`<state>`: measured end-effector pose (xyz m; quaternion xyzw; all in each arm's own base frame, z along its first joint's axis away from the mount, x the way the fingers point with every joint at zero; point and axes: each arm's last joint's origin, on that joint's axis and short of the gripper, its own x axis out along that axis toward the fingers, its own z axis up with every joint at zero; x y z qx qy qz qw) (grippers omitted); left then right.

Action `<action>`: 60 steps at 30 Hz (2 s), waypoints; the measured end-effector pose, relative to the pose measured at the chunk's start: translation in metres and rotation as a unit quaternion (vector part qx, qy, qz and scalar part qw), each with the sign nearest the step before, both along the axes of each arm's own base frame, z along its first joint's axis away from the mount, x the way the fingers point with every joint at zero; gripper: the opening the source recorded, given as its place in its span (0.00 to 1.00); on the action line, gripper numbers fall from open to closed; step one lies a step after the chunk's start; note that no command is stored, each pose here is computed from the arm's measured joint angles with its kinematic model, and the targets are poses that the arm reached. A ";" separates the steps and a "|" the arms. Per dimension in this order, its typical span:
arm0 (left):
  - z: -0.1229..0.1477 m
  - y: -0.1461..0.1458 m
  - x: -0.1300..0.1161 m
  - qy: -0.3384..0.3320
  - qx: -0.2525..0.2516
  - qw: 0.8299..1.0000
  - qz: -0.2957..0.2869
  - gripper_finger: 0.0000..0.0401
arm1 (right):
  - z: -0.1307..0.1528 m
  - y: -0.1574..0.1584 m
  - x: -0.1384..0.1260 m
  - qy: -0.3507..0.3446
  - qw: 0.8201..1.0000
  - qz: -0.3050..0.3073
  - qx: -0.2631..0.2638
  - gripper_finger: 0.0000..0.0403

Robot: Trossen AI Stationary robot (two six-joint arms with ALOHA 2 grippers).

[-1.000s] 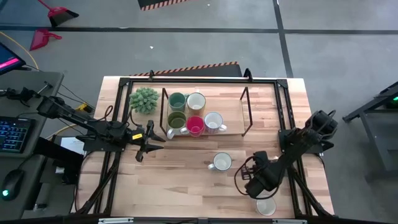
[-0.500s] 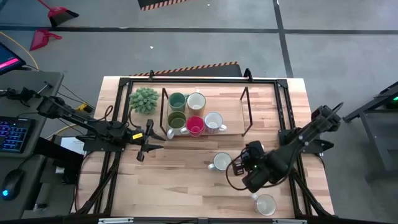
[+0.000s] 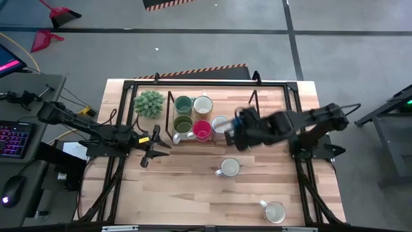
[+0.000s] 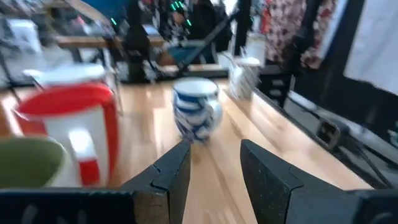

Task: Place coffee mugs
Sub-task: Put the dark blue mug on the shelf

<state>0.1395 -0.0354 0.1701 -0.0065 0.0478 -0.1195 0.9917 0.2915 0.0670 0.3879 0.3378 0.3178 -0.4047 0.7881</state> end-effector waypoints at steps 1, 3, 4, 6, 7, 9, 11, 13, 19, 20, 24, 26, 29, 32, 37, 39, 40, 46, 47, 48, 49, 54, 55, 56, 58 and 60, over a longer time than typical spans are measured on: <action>-0.002 0.001 0.000 0.011 -0.003 1.000 -0.006 0.32 | 0.001 -0.010 0.003 0.004 1.000 0.004 -0.005 0.00; -0.004 0.003 0.000 0.022 -0.011 1.000 -0.013 0.32 | 0.003 -0.030 0.011 0.000 1.000 0.011 -0.017 0.00; -0.004 0.004 0.000 0.025 -0.015 0.999 -0.016 0.32 | 0.004 -0.040 0.014 -0.001 1.000 0.014 -0.023 0.00; -0.004 0.005 0.001 0.027 -0.017 0.999 -0.023 0.32 | 0.006 -0.061 0.020 -0.005 0.999 0.028 -0.024 0.00; -0.004 0.006 0.001 0.027 -0.018 0.999 -0.024 0.32 | 0.008 -0.071 0.023 -0.012 0.999 0.036 -0.023 0.00; -0.004 0.007 0.001 0.027 -0.019 0.999 -0.025 0.32 | 0.010 -0.091 0.029 -0.026 0.998 0.046 -0.030 0.00; -0.004 0.009 0.001 0.027 -0.020 0.999 -0.023 0.32 | 0.013 -0.109 0.032 -0.040 0.997 0.056 -0.036 0.00; -0.004 0.010 0.001 0.027 -0.021 0.999 -0.023 0.32 | 0.015 -0.126 0.032 -0.052 0.996 0.059 -0.032 0.00; -0.004 0.013 0.002 0.027 -0.021 0.999 -0.016 0.32 | 0.014 -0.168 0.023 -0.056 0.997 0.051 -0.003 0.00; -0.004 0.013 0.002 0.027 -0.021 0.999 -0.016 0.32 | 0.013 -0.174 0.023 -0.057 0.997 0.048 0.001 0.00; -0.004 0.013 0.002 0.027 -0.021 0.999 -0.016 0.32 | 0.002 -0.198 0.026 -0.058 0.997 0.049 0.035 0.00; -0.004 0.013 0.002 0.028 -0.021 0.999 -0.016 0.32 | -0.006 -0.209 0.032 -0.059 0.996 0.054 0.047 0.00; -0.004 0.013 0.002 0.028 -0.021 0.999 -0.016 0.32 | -0.021 -0.219 0.042 -0.050 0.994 0.066 0.073 0.00; -0.004 0.013 0.002 0.031 -0.026 0.999 -0.015 0.32 | -0.034 -0.225 0.048 -0.030 0.993 0.075 0.089 0.00; -0.005 0.013 0.002 0.032 -0.030 0.999 -0.015 0.32 | -0.051 -0.226 0.051 0.013 0.991 0.072 0.116 0.00; -0.005 0.013 0.002 0.032 -0.030 0.999 -0.015 0.32 | -0.057 -0.224 0.053 0.030 0.989 0.074 0.124 0.00; -0.005 0.013 0.002 0.032 -0.030 0.999 -0.015 0.32 | -0.059 -0.223 0.055 0.037 0.988 0.074 0.127 0.00; -0.005 0.013 0.002 0.033 -0.030 0.999 -0.015 0.32 | -0.083 -0.214 0.071 0.077 0.984 0.085 0.137 0.00; -0.005 0.013 0.002 0.033 -0.030 0.999 -0.015 0.32 | -0.088 -0.213 0.074 0.085 0.983 0.086 0.137 0.00; -0.005 0.013 0.002 0.033 -0.032 0.999 -0.015 0.32 | -0.092 -0.212 0.077 0.093 0.982 0.086 0.136 0.00; -0.005 0.013 0.002 0.034 -0.036 0.999 -0.014 0.32 | -0.096 -0.211 0.079 0.100 0.982 0.086 0.137 0.00; -0.005 0.013 0.002 0.038 -0.050 0.998 -0.012 0.32 | -0.107 -0.209 0.086 0.123 0.981 0.081 0.126 0.00; -0.005 0.013 0.002 0.038 -0.051 0.998 -0.012 0.32 | -0.109 -0.209 0.086 0.126 0.981 0.079 0.125 0.00; -0.005 0.013 0.002 0.038 -0.051 0.998 -0.012 0.32 | -0.110 -0.209 0.087 0.127 0.981 0.077 0.125 0.00; -0.005 0.013 0.002 0.038 -0.051 0.998 -0.012 0.32 | -0.113 -0.210 0.088 0.128 0.981 0.068 0.130 0.00; -0.005 0.013 0.002 0.039 -0.054 0.998 -0.012 0.32 | -0.117 -0.210 0.090 0.131 0.980 0.064 0.134 0.00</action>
